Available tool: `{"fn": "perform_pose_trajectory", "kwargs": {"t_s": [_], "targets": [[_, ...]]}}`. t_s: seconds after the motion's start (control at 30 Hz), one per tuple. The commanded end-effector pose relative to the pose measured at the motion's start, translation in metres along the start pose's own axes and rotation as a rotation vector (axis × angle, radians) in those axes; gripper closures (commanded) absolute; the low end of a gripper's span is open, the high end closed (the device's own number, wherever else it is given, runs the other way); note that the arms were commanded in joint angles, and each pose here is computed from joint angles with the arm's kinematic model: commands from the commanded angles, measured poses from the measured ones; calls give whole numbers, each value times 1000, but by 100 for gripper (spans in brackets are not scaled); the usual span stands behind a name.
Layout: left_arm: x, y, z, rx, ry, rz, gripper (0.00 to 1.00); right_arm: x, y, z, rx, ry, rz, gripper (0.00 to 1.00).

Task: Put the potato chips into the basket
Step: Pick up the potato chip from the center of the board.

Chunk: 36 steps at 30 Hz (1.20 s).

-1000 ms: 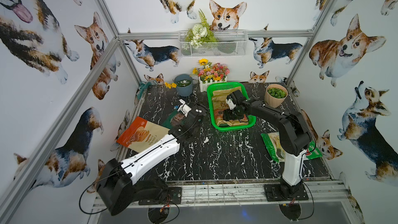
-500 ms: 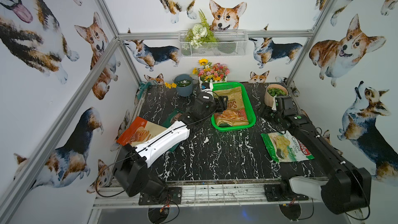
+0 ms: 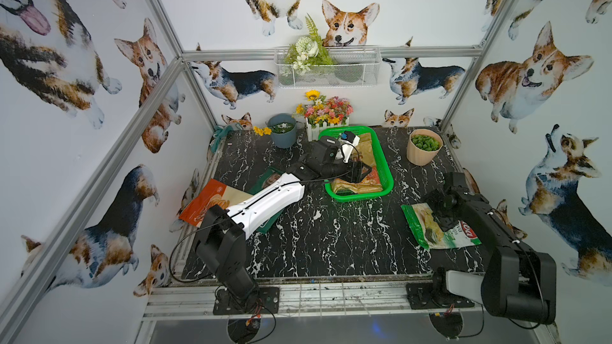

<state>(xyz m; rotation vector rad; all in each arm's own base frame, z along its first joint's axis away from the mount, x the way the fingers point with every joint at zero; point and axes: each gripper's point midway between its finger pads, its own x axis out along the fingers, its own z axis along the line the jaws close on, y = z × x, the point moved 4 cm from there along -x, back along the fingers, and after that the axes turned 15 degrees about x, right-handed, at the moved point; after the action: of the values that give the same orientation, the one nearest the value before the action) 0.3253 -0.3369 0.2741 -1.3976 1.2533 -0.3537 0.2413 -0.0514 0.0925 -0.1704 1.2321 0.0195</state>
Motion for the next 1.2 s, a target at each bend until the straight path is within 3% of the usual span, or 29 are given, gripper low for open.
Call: {"fn": "perform_pose_trajectory", "kwargs": {"t_s": [0.0,0.17,0.27,0.43,0.5,0.57,0.8,0.97,1.17], "targets": [[0,5,2,11,-8,26,32,17,-2,-8,88,45,-21,8],[-4,2,3,20,-39,24,32,38,2,-18,141,92,-5,11],[-7,3,7,19,-72,22,32,44,4,-17,154,78,8,21],[-11,5,12,13,-119,22,31,43,3,-17,163,48,-6,59],[-12,7,14,9,-136,19,31,41,2,-16,160,36,-17,83],[-13,8,15,7,-148,19,31,38,0,-16,157,35,-24,93],[-19,6,18,4,-178,5,31,3,-15,-5,128,-9,-119,92],[-25,5,23,8,-223,-19,30,-42,-27,17,123,-171,-200,92],[-43,-4,38,30,-313,-54,30,-102,-17,81,-61,-364,-249,92]]}}
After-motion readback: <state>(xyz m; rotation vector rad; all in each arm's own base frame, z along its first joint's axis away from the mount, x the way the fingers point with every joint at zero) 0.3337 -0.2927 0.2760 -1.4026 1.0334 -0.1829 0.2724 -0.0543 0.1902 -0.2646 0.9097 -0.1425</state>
